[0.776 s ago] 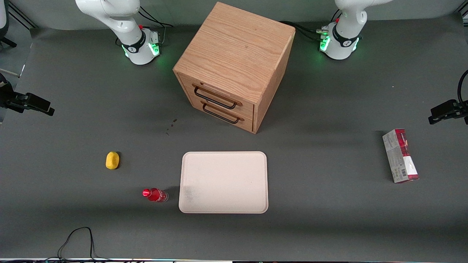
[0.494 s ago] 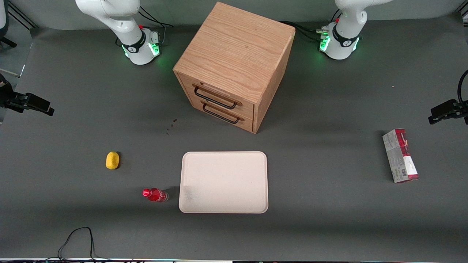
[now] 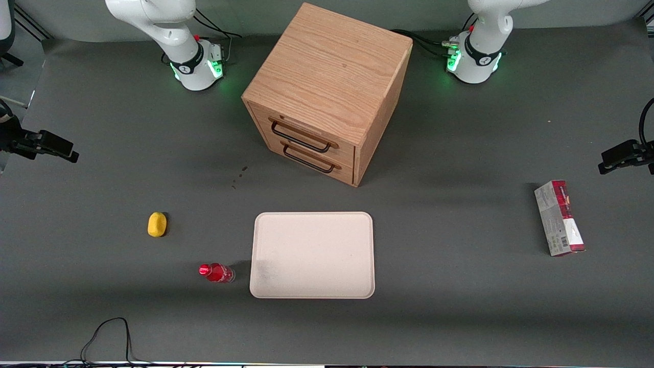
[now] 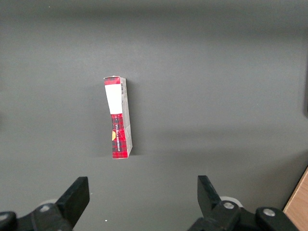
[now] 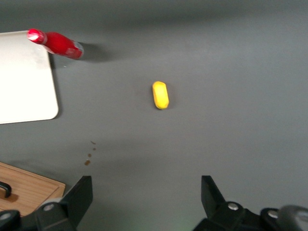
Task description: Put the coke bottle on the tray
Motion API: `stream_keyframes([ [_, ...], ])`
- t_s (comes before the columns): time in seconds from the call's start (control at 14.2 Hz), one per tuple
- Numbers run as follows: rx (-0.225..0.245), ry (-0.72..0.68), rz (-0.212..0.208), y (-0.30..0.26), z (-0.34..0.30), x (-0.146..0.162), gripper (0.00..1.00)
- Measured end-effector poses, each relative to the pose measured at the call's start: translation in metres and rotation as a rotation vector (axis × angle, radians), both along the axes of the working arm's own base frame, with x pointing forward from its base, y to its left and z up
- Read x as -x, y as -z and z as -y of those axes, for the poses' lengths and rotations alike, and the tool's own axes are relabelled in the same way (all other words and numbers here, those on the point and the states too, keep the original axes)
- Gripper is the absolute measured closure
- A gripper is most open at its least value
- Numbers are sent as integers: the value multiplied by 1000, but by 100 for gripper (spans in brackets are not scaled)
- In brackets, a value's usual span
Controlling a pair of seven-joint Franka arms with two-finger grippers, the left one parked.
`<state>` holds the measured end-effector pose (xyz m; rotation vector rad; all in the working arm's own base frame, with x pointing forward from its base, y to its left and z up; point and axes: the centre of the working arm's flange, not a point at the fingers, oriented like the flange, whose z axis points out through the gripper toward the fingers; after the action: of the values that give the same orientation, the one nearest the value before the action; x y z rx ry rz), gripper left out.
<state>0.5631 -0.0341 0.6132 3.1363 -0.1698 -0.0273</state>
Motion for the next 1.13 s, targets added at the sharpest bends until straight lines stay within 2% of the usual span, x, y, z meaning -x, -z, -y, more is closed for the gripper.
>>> stream_keyframes([
  [0.35, -23, -77, 38, 5, -70, -57, 0],
  [0.78, -20, -118, 19, 64, -168, -115, 0],
  [1.13, -16, -136, 3, 107, -189, -138, 0],
])
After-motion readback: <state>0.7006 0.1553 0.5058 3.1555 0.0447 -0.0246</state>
